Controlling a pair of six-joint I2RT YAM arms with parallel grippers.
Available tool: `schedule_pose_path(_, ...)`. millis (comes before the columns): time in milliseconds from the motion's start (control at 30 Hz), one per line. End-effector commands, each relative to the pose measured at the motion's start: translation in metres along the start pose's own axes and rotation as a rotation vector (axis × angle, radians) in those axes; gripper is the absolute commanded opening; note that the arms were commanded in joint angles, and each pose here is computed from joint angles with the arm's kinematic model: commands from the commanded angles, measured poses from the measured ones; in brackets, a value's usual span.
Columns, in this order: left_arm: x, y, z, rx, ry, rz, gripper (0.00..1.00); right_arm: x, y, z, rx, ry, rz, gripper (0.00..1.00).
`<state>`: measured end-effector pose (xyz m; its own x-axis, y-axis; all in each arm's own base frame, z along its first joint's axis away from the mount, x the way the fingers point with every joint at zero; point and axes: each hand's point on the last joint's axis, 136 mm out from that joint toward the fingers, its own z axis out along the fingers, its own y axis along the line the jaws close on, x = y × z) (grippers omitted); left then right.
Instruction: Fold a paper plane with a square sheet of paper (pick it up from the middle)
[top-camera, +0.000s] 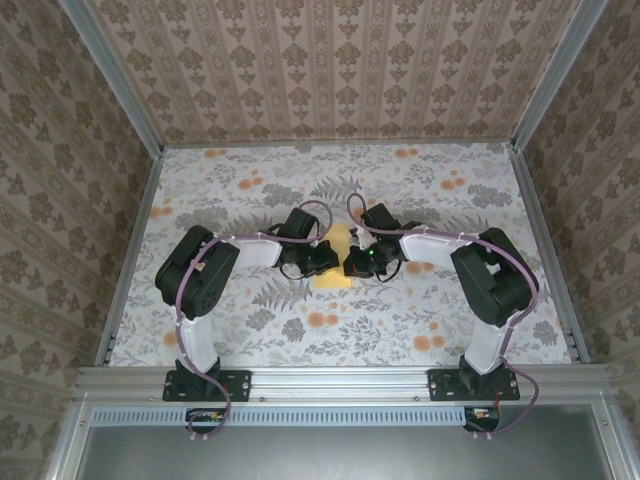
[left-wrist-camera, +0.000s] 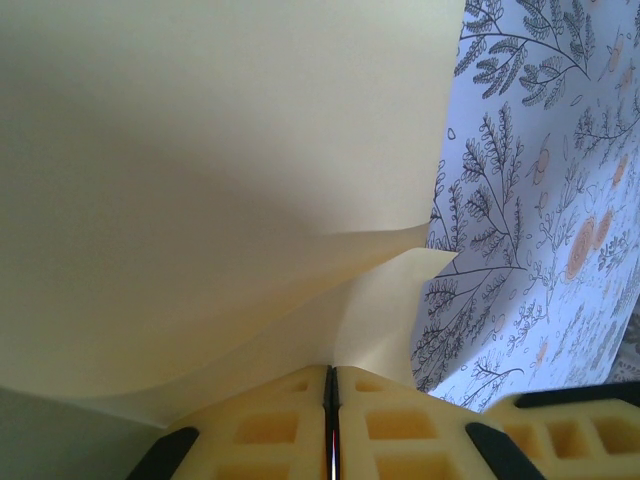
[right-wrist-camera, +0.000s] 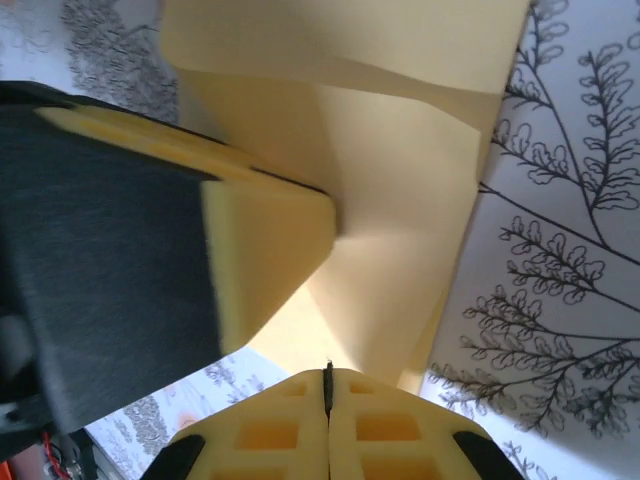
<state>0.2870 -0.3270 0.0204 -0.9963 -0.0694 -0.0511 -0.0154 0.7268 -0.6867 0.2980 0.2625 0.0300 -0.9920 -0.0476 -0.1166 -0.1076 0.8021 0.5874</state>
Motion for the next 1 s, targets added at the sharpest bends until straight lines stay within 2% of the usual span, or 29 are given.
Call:
schedule_pose_path(0, 0.005, 0.019, 0.002, -0.061, 0.010, -0.021, 0.11, 0.002, -0.001, 0.007, 0.004, 0.028, 0.014, 0.06)
schedule_pose_path(467, -0.008, -0.034, -0.016, 0.100, -0.066, 0.124, 0.18, 0.008, -0.026, 0.012, 0.110, 0.038, 0.034, 0.06)
schedule_pose_path(967, 0.016, -0.011, 0.002, 0.038, -0.007, 0.083, 0.09, 0.008, -0.026, 0.012, 0.114, 0.038, 0.035, 0.06)
